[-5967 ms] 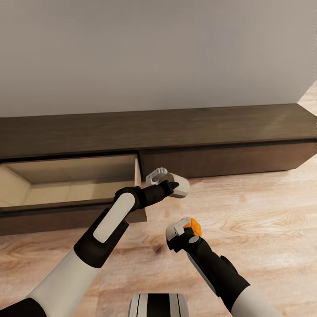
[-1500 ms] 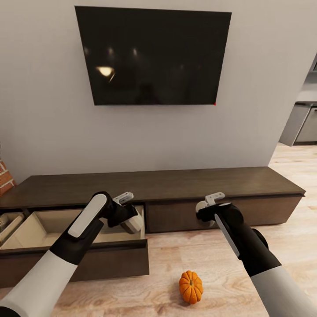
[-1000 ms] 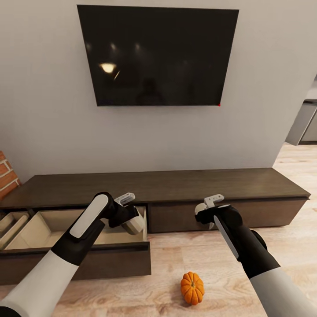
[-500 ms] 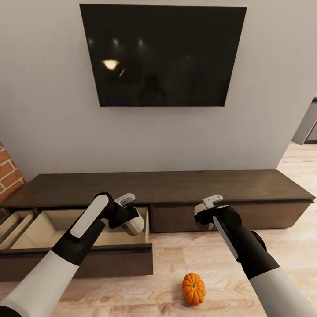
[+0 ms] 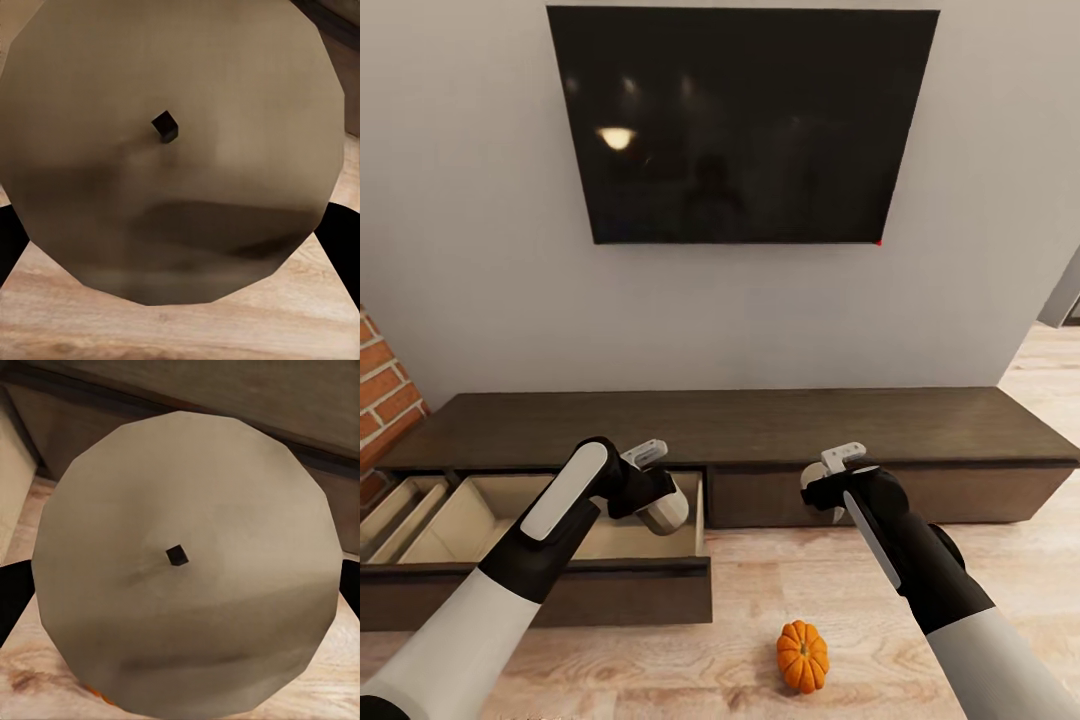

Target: Place each of the two pumpkins and all three candles from the living room inside a cabinet in the living room (use any cabinet), then make sure every cabinet is closed, and position the cauldron so it is next to a table in the living room.

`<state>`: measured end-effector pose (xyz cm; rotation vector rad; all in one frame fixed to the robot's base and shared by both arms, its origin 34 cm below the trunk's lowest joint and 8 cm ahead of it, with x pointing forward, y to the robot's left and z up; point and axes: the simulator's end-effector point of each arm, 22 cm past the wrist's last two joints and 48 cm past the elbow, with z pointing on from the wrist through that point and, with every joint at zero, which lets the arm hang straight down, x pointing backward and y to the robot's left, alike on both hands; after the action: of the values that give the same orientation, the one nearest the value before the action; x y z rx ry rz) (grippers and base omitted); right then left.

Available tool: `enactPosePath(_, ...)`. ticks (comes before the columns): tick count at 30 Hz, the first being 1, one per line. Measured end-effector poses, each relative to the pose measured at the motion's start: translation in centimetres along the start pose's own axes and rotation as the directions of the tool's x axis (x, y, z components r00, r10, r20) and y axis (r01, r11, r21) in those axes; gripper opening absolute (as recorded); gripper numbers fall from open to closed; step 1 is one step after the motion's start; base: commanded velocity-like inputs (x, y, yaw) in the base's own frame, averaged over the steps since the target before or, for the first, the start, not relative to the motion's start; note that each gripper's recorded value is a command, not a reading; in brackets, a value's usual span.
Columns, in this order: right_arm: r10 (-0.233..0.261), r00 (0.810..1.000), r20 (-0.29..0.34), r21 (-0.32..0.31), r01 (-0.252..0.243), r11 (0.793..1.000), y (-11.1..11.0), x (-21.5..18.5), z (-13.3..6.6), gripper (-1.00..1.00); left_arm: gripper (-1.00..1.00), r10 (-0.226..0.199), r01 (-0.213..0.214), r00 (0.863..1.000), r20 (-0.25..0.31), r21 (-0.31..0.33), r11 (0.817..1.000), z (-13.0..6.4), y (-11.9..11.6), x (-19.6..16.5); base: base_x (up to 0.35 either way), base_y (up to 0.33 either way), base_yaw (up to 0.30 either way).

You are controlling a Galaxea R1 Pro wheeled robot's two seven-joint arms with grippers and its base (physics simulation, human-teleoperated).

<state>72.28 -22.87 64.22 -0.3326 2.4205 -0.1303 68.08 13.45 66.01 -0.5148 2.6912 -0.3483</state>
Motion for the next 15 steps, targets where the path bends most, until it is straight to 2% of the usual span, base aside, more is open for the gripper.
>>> enactPosePath(15,0.0,1.0,-0.023,-0.007,0.0,1.0,-0.4,-1.4,-0.9,-1.0,-1.0,-0.004,0.004,1.0,-0.023,-0.01,1.0,-1.3,-0.7,-1.0,0.0,0.0,0.063)
